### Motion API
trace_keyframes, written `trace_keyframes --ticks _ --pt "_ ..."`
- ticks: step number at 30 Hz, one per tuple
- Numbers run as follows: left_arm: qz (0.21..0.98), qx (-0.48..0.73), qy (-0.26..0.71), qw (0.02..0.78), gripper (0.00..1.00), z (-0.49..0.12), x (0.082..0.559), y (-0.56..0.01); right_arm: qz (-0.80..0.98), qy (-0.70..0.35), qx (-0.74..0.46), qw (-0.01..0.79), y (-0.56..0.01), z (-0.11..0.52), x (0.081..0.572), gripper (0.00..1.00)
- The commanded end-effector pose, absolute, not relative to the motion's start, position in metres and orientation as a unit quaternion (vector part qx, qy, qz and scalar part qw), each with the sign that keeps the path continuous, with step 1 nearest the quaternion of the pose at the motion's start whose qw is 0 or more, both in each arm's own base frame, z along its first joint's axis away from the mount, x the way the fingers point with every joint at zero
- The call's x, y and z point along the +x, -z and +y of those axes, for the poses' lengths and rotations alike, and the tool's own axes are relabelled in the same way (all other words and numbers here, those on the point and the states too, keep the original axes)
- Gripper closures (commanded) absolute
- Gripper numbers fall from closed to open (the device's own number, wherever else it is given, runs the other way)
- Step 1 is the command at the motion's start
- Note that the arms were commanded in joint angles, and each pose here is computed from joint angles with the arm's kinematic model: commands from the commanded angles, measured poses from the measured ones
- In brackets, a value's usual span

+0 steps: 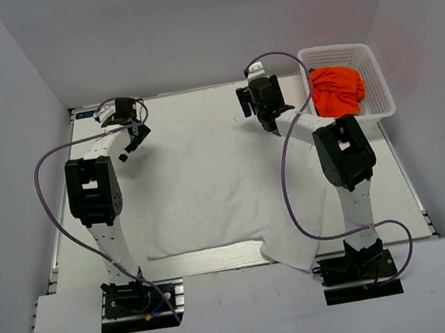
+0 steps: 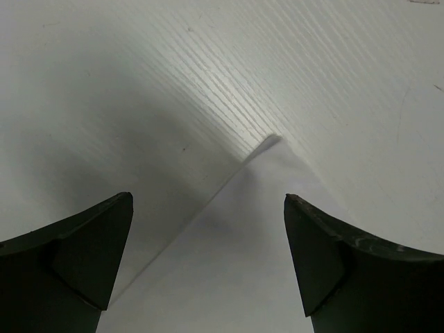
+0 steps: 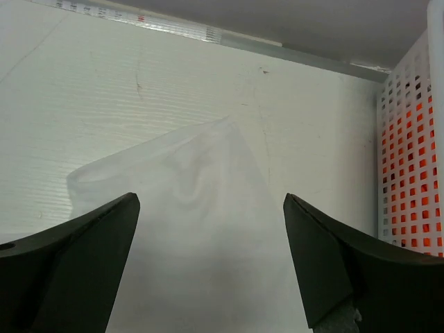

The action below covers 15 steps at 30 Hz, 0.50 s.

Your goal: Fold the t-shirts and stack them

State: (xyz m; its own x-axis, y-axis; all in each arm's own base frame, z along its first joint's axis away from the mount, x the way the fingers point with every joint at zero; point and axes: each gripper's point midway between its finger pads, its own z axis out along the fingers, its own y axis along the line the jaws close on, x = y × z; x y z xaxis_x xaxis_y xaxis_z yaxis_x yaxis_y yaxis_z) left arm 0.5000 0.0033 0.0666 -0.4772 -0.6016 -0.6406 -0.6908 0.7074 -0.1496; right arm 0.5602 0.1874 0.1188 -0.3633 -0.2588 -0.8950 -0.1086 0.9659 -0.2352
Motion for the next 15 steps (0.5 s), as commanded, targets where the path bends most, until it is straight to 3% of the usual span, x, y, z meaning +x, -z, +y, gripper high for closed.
trace_keyframes --ticks 1,6,15 --pt "0.850 -0.383 -0.067 0.356 0.00 0.009 0.498 -0.102 0.801 0.044 -0.087 0.591 -0.173 0.196 0.566 0.10" --pt "0.860 -0.360 -0.030 0.360 0.00 -0.007 0.486 -0.104 0.831 -0.001 -0.036 0.555 -0.174 0.191 0.532 0.10" --pt "0.891 -0.242 0.154 0.352 0.00 -0.087 0.467 -0.082 0.911 -0.042 0.022 0.411 -0.093 0.174 0.443 0.10"
